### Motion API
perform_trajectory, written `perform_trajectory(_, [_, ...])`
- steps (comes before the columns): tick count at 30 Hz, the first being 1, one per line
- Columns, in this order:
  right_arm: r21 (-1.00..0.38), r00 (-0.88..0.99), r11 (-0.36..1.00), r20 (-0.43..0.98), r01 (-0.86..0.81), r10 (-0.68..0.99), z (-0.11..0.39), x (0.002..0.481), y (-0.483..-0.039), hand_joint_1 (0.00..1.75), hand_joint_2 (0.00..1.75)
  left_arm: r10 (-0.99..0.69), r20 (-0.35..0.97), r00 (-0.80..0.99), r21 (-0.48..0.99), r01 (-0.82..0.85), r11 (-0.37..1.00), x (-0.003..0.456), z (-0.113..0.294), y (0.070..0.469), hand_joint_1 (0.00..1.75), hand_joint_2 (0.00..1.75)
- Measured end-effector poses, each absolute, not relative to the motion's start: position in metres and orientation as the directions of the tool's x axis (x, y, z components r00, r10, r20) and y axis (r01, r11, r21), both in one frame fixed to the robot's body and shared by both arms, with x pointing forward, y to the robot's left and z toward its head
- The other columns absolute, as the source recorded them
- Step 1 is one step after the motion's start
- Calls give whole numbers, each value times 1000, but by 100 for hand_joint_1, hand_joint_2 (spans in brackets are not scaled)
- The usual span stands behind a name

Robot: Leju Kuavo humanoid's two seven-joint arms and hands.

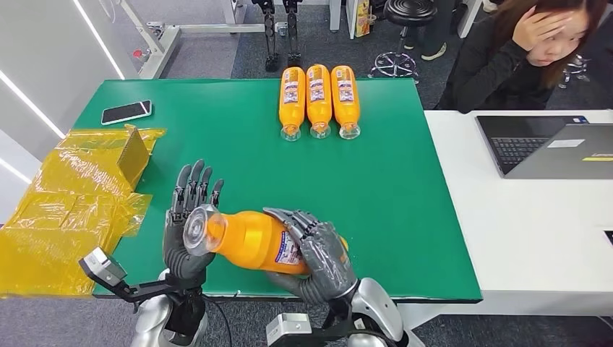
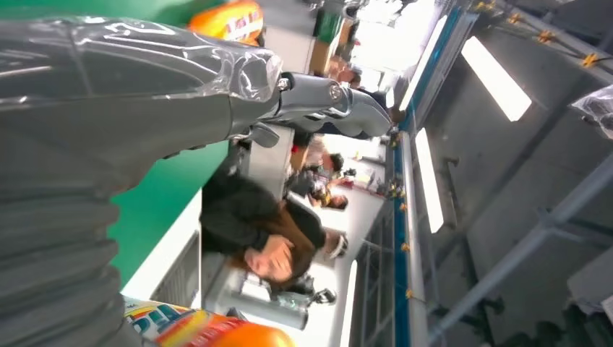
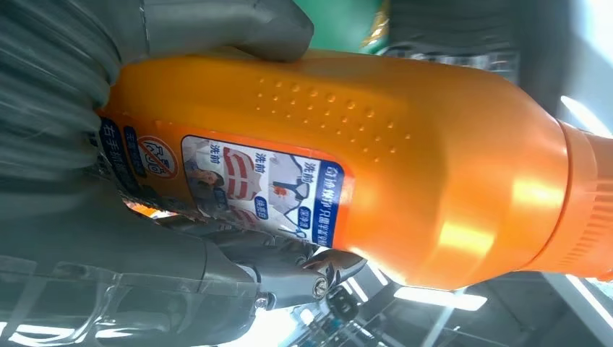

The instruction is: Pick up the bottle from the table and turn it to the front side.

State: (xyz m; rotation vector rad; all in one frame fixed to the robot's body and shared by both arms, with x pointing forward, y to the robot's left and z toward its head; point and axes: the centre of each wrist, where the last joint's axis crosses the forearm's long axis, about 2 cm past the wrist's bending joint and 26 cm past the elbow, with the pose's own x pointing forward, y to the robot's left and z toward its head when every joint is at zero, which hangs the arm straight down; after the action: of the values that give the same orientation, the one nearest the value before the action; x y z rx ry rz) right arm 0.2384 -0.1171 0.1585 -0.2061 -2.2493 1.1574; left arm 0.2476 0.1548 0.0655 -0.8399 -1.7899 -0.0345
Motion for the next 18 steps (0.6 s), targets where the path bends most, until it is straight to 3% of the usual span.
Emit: perform_trajectory(18, [-754, -812, 571, 532, -326, 239, 146, 218, -77, 175, 175, 518, 840, -162, -355, 558, 750, 260, 73, 158, 0, 175])
